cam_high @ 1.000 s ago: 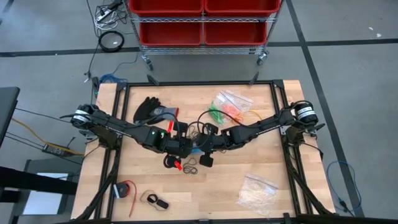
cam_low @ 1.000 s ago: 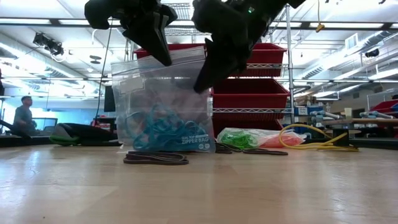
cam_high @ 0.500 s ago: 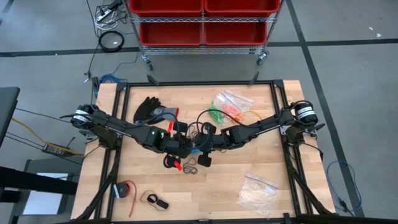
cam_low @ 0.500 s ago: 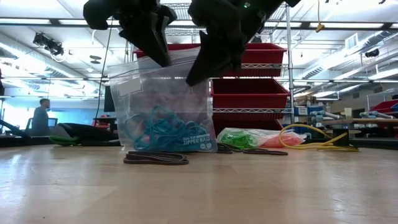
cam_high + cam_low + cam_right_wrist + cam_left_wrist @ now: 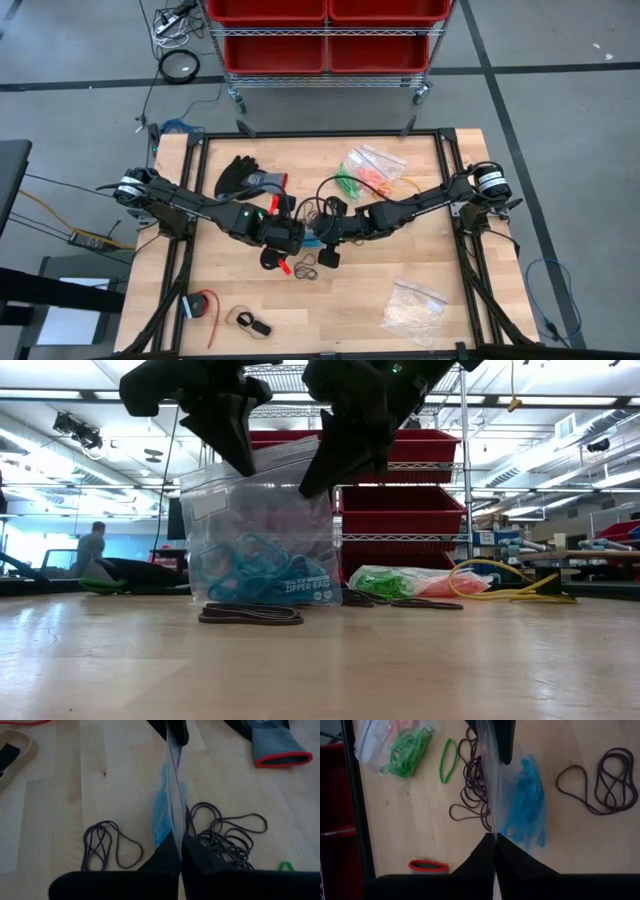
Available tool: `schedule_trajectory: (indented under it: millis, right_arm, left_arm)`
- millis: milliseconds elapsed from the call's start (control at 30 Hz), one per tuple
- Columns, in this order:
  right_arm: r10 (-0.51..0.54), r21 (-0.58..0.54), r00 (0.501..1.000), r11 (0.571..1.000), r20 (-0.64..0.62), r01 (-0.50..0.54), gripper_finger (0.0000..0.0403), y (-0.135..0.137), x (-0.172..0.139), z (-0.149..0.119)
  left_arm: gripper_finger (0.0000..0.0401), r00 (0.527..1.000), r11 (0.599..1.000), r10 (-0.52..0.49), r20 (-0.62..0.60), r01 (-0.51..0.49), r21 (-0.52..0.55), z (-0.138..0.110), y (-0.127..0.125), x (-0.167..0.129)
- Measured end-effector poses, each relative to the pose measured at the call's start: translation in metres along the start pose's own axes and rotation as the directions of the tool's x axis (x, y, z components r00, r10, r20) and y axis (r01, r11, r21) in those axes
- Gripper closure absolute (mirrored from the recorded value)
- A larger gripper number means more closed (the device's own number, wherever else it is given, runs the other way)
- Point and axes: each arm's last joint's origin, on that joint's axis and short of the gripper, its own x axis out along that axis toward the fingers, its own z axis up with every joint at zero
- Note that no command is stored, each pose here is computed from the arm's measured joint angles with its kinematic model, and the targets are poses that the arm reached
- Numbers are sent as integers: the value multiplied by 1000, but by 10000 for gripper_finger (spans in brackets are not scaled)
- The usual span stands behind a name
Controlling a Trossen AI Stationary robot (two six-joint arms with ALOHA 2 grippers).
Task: Sort rubber bands
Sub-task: Close the transparent zip bag
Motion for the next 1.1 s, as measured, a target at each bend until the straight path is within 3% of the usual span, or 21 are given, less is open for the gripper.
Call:
schedule_trajectory:
  millis: [467, 600, 767, 933, 1100]
  right_arm:
    - [5, -1, 1000, 1000, -1, -5, 403, 1, 0, 0]
    - [9, -1, 1000, 1000, -3, -9, 403, 1, 0, 0]
    - [10, -1, 1000, 1000, -3, -10, 403, 1, 0, 0]
    - [11, -1, 1000, 1000, -3, -11, 403, 1, 0, 0]
    - [19, -1, 1000, 1000, -5, -19, 403, 1, 0, 0]
  left_arm:
    - [281, 998, 1000, -17, -61, 16, -13, -6, -1, 0]
    - [297, 994, 1000, -19, -107, 18, -4, -12, -2, 1]
    - [388, 989, 1000, -21, -145, 20, -2, -19, -4, 6]
    - [389, 991, 999, -8, -137, 2, -46, -18, -3, 7]
    - [352, 991, 999, 2, -133, -9, -48, -18, -3, 7]
